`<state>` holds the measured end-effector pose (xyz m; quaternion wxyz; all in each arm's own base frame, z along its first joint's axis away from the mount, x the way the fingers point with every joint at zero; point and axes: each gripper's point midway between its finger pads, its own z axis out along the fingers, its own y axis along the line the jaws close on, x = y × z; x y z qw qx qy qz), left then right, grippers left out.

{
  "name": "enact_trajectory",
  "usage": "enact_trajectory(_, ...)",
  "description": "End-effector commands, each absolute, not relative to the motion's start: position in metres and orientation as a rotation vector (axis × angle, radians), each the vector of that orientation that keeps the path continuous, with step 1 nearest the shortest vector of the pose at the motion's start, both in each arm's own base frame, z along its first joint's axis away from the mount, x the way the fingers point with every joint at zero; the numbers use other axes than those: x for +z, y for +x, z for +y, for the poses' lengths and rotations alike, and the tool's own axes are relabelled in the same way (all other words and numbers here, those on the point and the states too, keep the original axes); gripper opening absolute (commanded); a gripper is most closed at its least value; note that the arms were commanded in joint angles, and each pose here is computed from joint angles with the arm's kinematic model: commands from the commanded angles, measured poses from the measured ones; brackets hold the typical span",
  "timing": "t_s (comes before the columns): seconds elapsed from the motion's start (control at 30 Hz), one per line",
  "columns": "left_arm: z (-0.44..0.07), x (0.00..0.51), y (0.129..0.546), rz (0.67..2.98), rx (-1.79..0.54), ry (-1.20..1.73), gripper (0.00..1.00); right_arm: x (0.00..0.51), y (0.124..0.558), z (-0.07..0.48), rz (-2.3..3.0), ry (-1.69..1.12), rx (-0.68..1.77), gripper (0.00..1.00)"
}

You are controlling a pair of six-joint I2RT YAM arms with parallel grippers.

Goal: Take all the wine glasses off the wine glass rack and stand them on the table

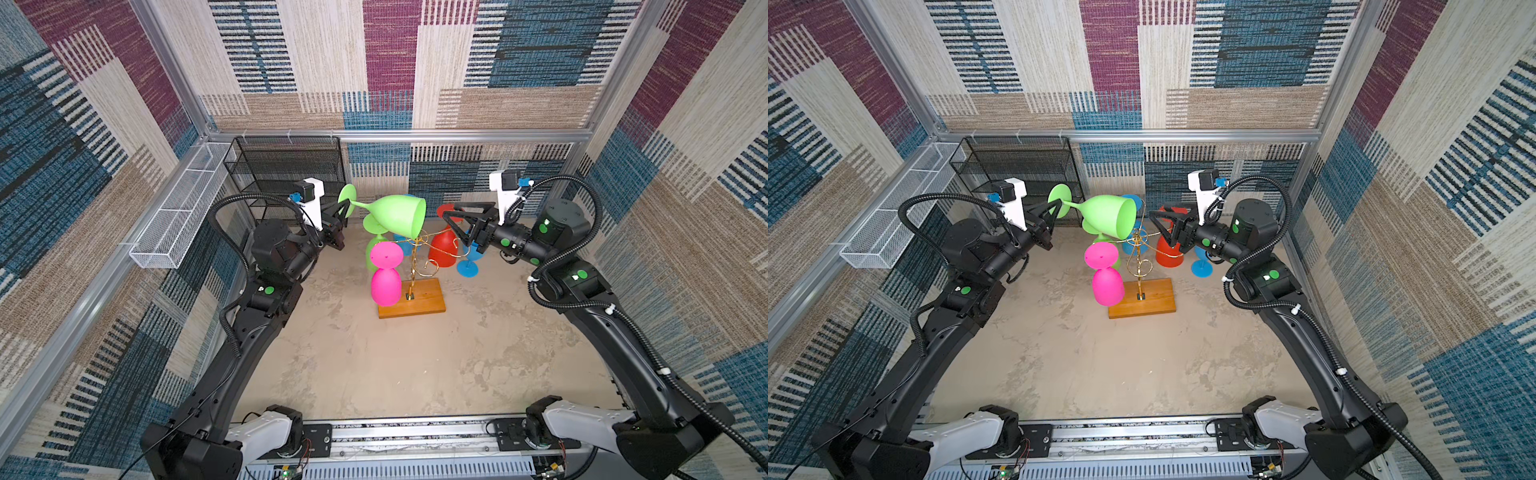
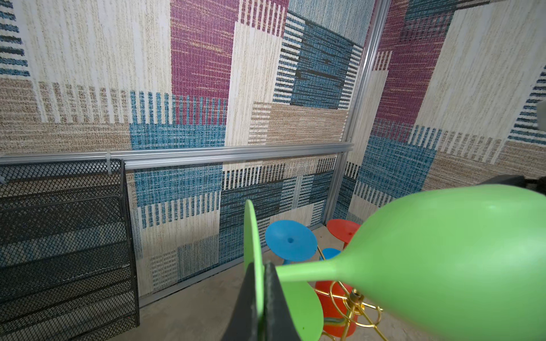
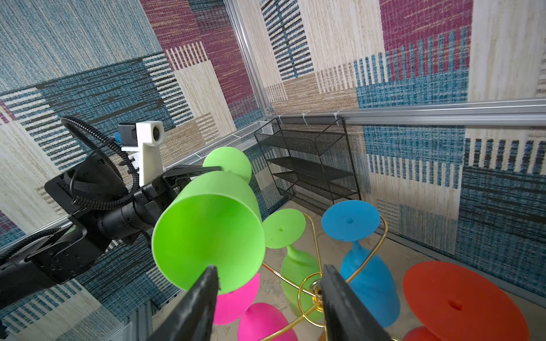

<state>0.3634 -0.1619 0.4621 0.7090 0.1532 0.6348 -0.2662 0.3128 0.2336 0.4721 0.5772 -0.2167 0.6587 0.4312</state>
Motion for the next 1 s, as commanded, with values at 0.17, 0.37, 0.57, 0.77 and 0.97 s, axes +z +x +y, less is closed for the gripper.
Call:
enact_trajectory(0.17,-0.165,0.461,0.358,1.417,-0.651,0.335,0.0,0.471,0.322,0.267,1.531,-0.546,1.063,0.57)
enact_trajectory(0.37,-0.165,0.46,0.354,1.431,-0.679,0.333,0.0,0.464,0.331,0.291,1.547,-0.58,1.088,0.43)
enact_trajectory(0.57,-0.164,0.462,0.351,1.438,-0.708,0.321,0.0,0.466,0.332,0.303,1.542,-0.615,1.101,0.13)
enact_trajectory(0.77,-0.159,0.458,0.351,1.454,-0.693,0.3,0.16,0.473,0.332,0.3,1.534,-0.6,1.083,0.0)
enact_trajectory(0.97,-0.147,0.456,0.35,1.475,-0.662,0.251,0.54,0.486,0.342,0.281,1.54,-0.524,0.985,0.0)
